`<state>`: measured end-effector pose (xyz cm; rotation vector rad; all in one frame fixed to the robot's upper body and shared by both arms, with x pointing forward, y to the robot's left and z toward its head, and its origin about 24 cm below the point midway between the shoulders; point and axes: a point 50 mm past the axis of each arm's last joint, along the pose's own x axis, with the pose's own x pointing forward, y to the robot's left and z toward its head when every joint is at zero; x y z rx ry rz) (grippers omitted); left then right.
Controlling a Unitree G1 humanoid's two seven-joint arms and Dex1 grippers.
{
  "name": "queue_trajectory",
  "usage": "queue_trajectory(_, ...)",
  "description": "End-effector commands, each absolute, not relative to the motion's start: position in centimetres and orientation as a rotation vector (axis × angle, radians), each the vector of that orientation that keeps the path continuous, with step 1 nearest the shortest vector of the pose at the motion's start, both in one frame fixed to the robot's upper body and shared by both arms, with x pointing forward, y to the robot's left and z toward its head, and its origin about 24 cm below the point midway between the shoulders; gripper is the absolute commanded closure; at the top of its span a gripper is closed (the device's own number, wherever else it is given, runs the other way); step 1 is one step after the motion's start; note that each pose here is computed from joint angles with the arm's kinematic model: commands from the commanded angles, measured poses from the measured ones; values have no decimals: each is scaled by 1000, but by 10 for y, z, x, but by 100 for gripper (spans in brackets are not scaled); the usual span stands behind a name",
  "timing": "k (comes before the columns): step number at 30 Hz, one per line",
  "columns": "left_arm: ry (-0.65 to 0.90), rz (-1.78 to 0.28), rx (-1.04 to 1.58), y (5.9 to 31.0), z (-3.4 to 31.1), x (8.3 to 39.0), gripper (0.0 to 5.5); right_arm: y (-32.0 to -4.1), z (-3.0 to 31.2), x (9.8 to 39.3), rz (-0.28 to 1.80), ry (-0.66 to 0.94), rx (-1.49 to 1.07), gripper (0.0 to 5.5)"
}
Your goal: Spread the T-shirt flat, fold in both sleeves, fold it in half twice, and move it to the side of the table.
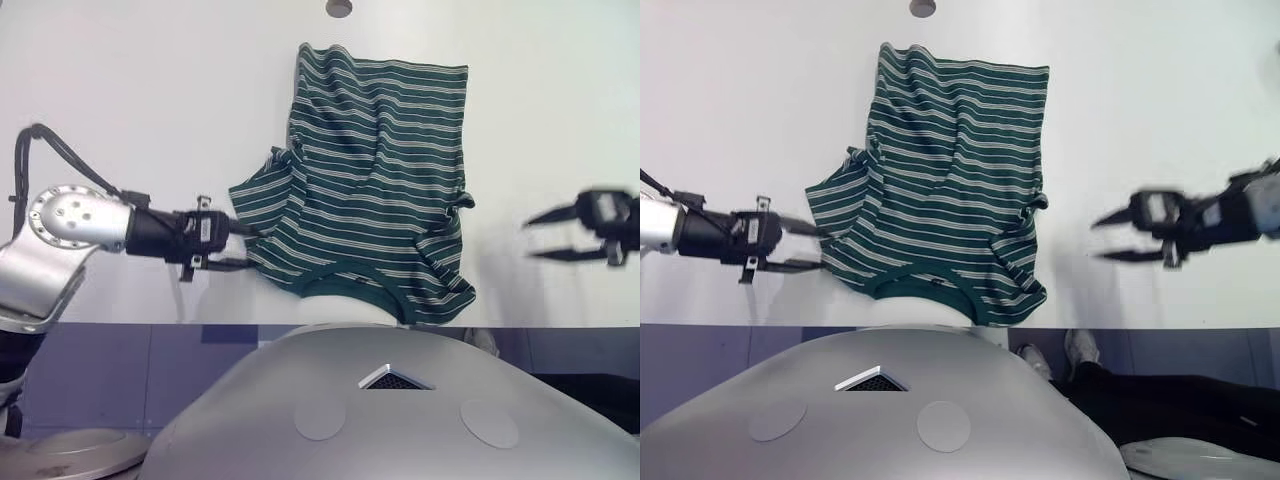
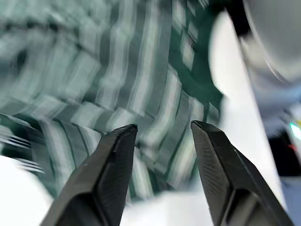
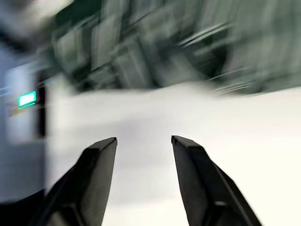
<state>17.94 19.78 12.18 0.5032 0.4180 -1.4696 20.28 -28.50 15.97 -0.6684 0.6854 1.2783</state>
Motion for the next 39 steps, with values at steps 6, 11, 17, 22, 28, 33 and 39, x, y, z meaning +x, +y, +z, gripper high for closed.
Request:
queue_trajectory(6,393,-1136,761,199,65,225,326,-226,90,330,802,318,-698,335)
queue_trajectory(11,606,-1120,995,230,17,212,326,-198,44,359,574,377,-687,335)
queue_trajectory(17,843,-1066,1109,264,9,189,326,-204,31,365,386,412,-955,335)
queue_trajectory(22,845,-1128,1007,249,11,176,326,-207,53,379,105,252,-992,335)
queue_trajectory(28,640,-912,778,231,49,206,326,-195,96,387,130,-81,-821,335)
queue_trajectory(33,242,-765,353,202,142,238,326,-183,90,311,617,-79,-608,335)
queue_trajectory(39,40,-773,665,130,140,308,326,-169,81,259,606,6,-460,335)
